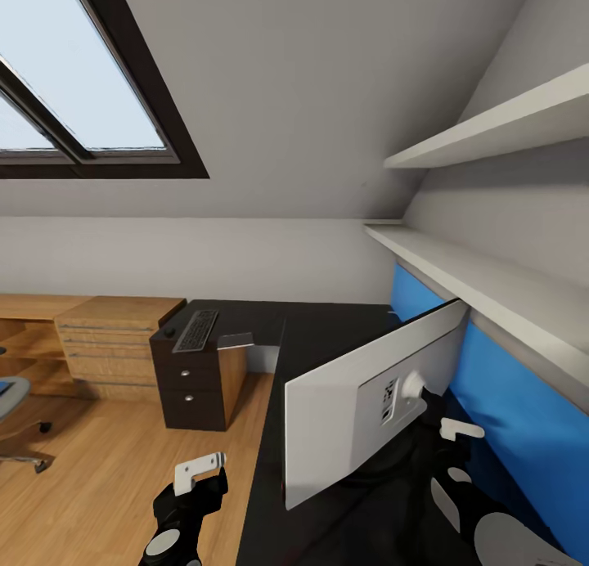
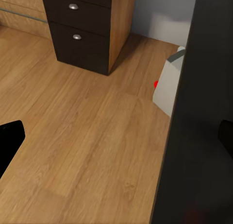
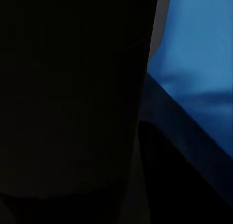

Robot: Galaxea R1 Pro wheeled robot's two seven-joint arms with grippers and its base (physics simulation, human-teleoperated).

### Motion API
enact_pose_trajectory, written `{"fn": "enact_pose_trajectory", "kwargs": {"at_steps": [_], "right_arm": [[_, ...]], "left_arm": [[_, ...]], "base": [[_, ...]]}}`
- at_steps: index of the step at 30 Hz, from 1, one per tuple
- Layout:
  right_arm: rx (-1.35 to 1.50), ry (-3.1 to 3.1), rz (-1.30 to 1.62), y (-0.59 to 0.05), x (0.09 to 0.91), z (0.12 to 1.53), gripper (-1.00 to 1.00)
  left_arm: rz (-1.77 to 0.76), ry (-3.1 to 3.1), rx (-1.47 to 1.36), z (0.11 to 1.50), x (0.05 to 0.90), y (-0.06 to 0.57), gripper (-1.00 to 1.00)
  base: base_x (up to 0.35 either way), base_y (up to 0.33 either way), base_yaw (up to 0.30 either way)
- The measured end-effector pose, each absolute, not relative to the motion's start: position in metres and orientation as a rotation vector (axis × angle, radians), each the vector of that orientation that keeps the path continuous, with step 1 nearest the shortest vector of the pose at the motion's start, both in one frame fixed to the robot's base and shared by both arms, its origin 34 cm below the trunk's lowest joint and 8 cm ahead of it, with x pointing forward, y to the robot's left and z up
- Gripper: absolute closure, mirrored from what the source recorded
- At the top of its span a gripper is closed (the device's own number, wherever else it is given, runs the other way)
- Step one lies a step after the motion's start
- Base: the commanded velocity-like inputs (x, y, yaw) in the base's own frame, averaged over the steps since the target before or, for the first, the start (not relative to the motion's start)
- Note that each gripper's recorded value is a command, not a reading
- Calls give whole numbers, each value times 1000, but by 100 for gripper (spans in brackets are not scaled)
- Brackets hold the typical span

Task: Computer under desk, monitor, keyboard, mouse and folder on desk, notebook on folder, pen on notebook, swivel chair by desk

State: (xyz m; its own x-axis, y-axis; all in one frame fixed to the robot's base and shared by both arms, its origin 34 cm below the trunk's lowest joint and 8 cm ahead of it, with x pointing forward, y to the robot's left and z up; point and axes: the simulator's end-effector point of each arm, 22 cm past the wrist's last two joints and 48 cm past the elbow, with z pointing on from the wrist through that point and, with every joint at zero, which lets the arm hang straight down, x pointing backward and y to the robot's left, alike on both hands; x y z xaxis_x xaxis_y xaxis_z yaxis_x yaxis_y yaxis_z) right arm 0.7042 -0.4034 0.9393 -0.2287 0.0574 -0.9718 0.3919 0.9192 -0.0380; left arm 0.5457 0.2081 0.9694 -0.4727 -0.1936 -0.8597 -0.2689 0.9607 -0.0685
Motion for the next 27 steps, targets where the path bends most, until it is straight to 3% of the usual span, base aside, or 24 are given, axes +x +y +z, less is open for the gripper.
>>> {"fn": "enact_pose_trajectory", "kwargs": {"at_steps": [27], "right_arm": [[325,1788,-322,-402,705,939,100]], "left_arm": [[92,2078,-325,969,546,208,-100]], "base": [[74,-49,0]]}}
